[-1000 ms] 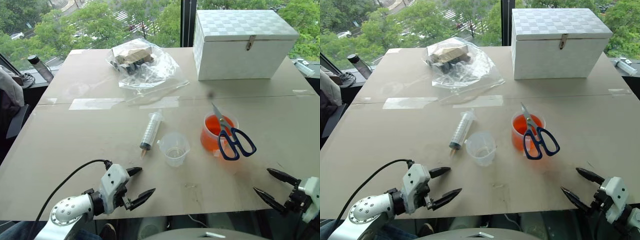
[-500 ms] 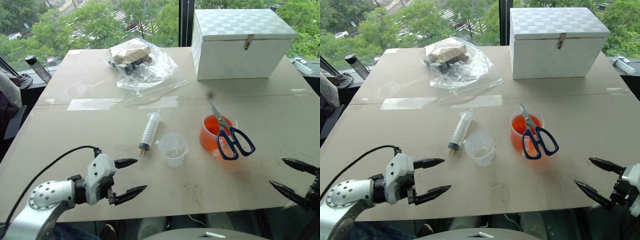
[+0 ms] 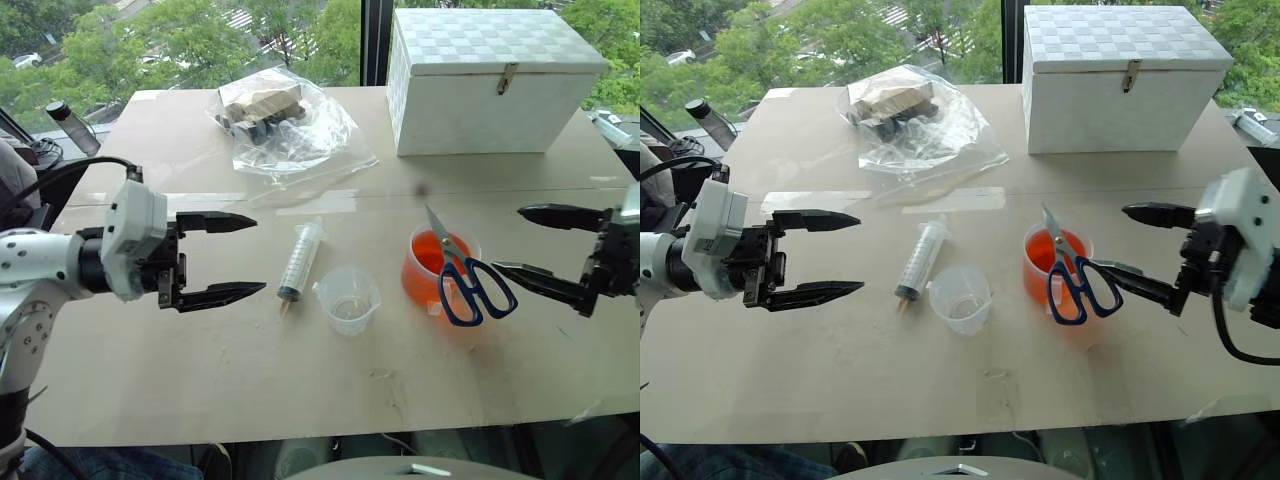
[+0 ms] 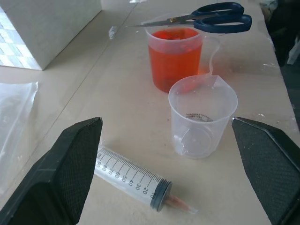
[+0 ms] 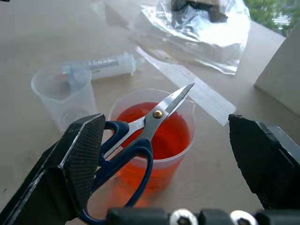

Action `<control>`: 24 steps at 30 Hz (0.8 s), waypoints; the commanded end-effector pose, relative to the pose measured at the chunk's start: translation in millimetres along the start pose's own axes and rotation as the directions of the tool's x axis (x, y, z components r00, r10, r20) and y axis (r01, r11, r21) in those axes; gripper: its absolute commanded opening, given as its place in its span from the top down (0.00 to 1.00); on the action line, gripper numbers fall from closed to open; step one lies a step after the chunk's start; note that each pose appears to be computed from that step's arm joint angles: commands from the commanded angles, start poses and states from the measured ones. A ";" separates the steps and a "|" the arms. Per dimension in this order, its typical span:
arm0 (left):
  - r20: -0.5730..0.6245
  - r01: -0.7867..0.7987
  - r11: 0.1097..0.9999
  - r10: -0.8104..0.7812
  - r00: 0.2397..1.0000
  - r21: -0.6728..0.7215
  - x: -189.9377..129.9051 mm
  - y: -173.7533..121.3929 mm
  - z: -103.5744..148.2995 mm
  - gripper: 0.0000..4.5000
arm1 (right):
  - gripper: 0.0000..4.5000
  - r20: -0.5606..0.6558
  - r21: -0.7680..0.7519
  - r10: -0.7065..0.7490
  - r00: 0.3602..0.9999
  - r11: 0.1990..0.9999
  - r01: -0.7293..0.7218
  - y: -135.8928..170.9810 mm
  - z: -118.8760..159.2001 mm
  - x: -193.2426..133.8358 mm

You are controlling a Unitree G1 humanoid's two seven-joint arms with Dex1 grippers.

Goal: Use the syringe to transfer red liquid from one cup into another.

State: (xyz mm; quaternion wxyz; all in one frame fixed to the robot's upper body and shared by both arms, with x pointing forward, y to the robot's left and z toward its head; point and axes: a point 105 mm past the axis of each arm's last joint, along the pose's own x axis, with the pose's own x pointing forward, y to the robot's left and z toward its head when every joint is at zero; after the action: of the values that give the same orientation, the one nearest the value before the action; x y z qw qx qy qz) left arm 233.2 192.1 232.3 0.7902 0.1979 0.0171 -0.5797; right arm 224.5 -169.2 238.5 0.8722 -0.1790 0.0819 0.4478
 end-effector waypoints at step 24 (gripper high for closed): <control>0.135 0.163 0.986 -0.165 0.977 0.030 19.2 -25.0 35.3 0.00 | 0.01 0.074 0.873 0.114 0.991 0.472 -0.120 20.8 -64.4 -8.8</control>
State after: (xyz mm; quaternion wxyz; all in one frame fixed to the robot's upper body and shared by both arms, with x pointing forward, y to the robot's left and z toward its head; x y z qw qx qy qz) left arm 213.1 158.6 245.4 0.7443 0.1523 -0.0118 -0.6501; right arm 205.7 -198.2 169.5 0.8245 0.2789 0.3232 0.3715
